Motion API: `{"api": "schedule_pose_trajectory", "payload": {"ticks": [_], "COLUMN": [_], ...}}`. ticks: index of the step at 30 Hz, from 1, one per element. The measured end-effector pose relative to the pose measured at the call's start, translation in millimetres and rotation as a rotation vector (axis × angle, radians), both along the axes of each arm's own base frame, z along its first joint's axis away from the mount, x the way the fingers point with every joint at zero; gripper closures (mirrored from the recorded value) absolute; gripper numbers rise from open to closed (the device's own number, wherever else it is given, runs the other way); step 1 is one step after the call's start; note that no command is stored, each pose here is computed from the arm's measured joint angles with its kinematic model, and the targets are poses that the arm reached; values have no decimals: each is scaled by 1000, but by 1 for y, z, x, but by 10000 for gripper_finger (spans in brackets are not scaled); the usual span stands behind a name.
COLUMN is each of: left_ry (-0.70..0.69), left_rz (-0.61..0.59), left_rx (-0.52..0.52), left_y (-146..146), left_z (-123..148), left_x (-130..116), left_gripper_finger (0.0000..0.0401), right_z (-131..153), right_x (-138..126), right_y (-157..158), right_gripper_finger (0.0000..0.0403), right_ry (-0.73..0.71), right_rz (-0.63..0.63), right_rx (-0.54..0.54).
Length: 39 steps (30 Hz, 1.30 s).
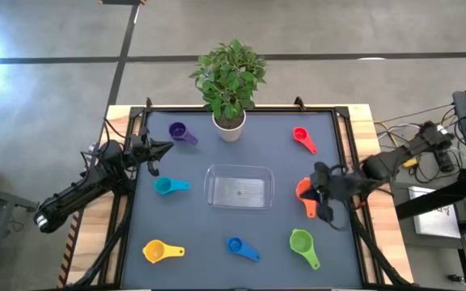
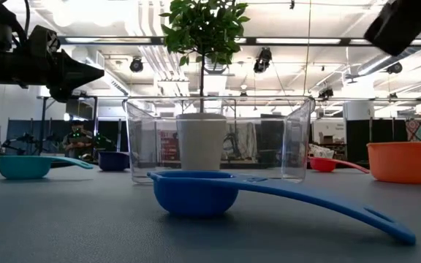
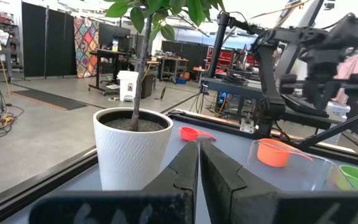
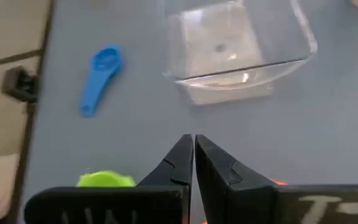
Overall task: Nest measuring cups in basket
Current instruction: Stack the green measuring cup on top of the orange measuring cup
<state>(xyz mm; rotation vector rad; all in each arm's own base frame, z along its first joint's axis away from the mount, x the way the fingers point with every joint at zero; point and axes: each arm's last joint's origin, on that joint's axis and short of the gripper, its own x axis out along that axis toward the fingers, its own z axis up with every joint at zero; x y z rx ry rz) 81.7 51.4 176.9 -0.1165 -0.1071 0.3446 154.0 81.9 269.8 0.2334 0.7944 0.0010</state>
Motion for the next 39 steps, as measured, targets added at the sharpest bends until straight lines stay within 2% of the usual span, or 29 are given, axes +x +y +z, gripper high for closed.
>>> {"api": "schedule_pose_trajectory", "payload": {"ticks": [5,8,18,23,33,39], "left_ry": [0,0,0,0,0,0], "left_rz": [0,0,-1,0,0,0], "left_rx": [0,0,0,0,0,0], "left_y": [0,0,0,0,0,0], "left_z": [0,0,0,0,0,0], "left_x": [0,0,0,0,0,0], "left_gripper_finger": [401,401,401,401,401,401], "right_z": [-12,-19,-55,-71,-91,-100], "right_x": [-3,-1,13,17,26,28], "right_y": [23,32,53,63,83,85], "right_gripper_finger": [392,376,236,201,215,257], "right_ry": [48,92,281,362,397,426], "right_rz": [56,80,42,35,79,70], "right_rx": [-60,-54,-80,-77,-27,-49]}}
